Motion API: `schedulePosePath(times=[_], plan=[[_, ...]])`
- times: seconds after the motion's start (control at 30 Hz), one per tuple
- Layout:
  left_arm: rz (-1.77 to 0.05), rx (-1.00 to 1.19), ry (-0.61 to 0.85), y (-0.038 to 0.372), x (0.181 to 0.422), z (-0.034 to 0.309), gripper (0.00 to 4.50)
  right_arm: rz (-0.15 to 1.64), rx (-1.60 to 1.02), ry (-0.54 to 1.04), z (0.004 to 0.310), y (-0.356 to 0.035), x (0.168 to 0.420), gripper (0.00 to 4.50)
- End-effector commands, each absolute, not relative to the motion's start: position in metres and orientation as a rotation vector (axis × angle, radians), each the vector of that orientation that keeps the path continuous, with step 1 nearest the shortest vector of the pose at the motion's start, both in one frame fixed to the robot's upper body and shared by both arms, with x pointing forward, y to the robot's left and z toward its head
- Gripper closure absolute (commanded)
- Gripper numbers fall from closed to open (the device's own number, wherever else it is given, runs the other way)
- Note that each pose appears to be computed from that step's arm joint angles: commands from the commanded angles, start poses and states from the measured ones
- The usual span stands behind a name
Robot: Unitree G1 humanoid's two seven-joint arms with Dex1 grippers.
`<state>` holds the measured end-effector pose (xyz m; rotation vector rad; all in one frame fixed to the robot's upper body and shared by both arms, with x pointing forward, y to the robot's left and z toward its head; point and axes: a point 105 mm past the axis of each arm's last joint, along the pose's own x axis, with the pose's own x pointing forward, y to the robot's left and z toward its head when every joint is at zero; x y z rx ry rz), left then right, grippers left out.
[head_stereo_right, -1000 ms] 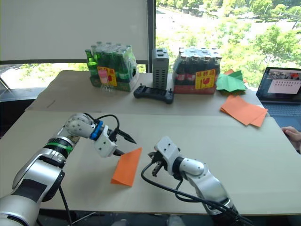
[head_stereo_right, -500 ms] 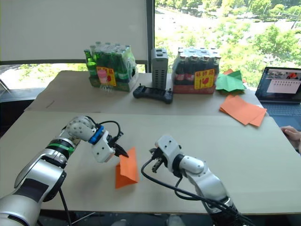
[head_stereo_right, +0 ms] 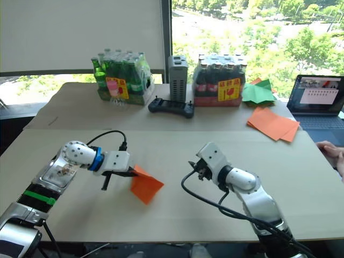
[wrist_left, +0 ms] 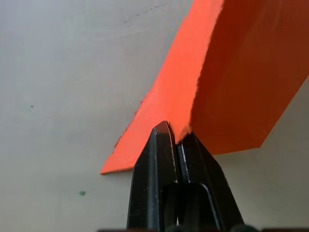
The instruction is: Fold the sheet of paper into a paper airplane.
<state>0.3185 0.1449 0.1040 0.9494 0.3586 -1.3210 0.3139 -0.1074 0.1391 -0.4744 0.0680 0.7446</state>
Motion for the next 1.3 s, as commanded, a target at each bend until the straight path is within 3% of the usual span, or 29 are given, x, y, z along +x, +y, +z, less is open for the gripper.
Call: schedulePosePath(times=[0.03, 0.07, 0.13, 0.3, 0.53, 0.77, 0.93, 1.07, 1.3], plan=[[-1.274, 0.965, 0.353, 0.139, 0.317, 0.111, 4.5, 0.805, -0.539, 0.005, 0.149, -0.099, 0.309, 0.84], [-1.264, 0.965, 0.352, 0.138, 0.316, 0.111, 3.93, 0.816, -0.539, 0.001, 0.149, -0.098, 0.308, 0.5], [-1.251, 0.94, 0.345, 0.136, 0.315, 0.115, 3.3, 0.846, -0.534, -0.007, 0.151, -0.095, 0.305, 0.0], [-1.279, 0.816, 0.333, 0.139, 0.303, 0.133, 1.65, 0.952, -0.491, -0.02, 0.158, -0.084, 0.291, 0.0], [-1.252, 0.723, 0.34, 0.171, 0.3, 0.15, 1.65, 1.139, -0.429, 0.023, 0.15, -0.044, 0.259, 0.0], [-1.175, 0.49, 0.26, 0.186, 0.3, 0.164, 1.65, 1.039, -0.453, 0.03, 0.132, -0.021, 0.264, 0.0], [-1.144, 0.463, 0.279, 0.189, 0.294, 0.157, 1.65, 0.958, -0.476, 0.037, 0.126, -0.021, 0.273, 0.0], [-1.133, 0.446, 0.272, 0.186, 0.294, 0.159, 1.62, 0.973, -0.5, 0.036, 0.123, -0.018, 0.271, 1.06], [-1.11, 0.405, 0.274, 0.185, 0.293, 0.159, 1.62, 1.037, -0.541, 0.046, 0.112, -0.017, 0.269, 3.55]])
